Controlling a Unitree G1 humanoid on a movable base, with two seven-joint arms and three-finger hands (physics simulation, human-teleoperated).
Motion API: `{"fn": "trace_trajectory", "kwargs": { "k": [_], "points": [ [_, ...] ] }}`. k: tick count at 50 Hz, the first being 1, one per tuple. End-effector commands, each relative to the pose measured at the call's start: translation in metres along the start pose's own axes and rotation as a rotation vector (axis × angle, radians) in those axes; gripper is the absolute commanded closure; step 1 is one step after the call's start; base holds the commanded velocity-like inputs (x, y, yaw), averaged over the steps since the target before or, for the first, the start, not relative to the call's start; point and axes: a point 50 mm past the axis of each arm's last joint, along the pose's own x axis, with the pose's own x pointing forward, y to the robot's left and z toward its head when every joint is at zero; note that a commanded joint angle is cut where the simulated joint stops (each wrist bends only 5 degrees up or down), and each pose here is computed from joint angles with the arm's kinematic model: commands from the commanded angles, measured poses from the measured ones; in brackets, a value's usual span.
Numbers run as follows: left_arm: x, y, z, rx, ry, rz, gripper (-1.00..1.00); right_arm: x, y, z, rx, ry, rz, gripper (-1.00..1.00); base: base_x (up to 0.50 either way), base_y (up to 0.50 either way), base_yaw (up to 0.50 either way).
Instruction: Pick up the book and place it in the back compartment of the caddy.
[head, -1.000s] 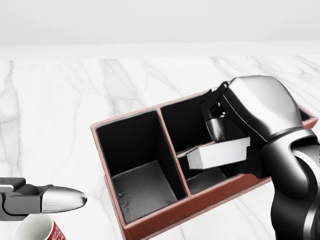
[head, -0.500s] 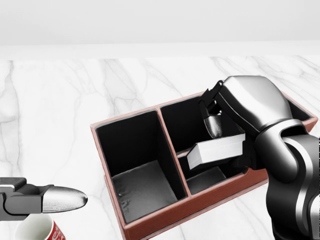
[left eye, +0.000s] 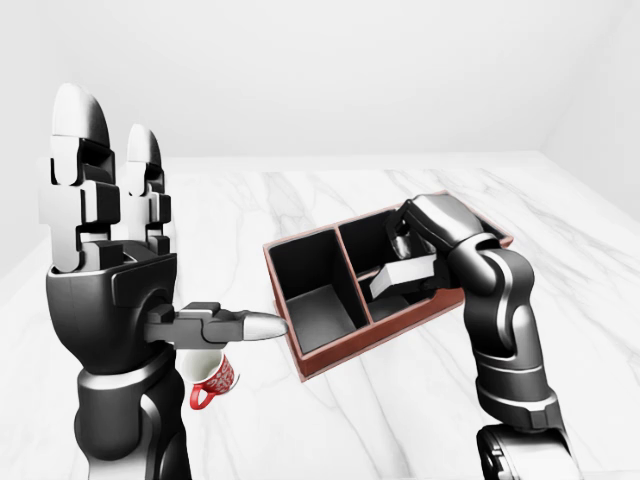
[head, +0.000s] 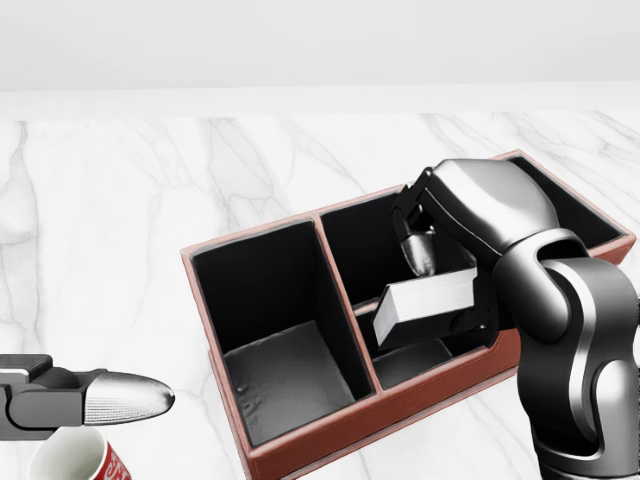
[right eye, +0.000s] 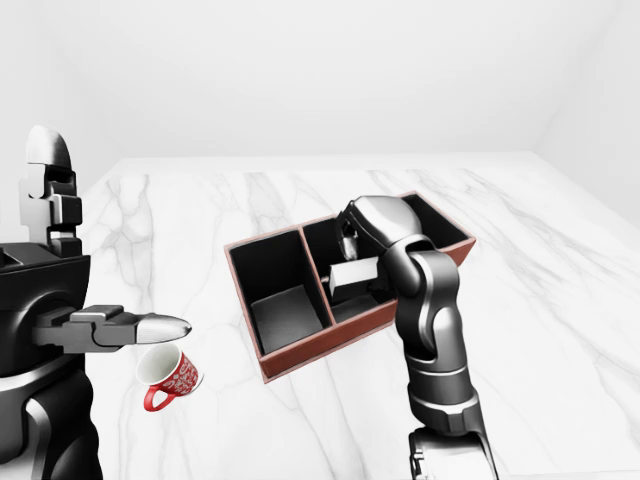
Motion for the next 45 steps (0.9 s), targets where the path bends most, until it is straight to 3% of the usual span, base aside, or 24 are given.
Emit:
{"fn": "trace_trajectory", "kwargs": {
  "k": [1, 45],
  "points": [
    [0.000, 0.000, 0.002, 0.001, -0.008, 0.000, -1.00, 0.006, 0.002, -0.004, -0.001, 0.020, 0.023, 1.00, 0.00, 0.00, 0.00],
    [-0.001, -0.001, -0.001, -0.002, 0.007, 0.001, -1.00, 0.026, 0.020, -0.012, 0.031, 0.050, 0.135, 1.00, 0.00, 0.00, 0.00]
  ]
}}
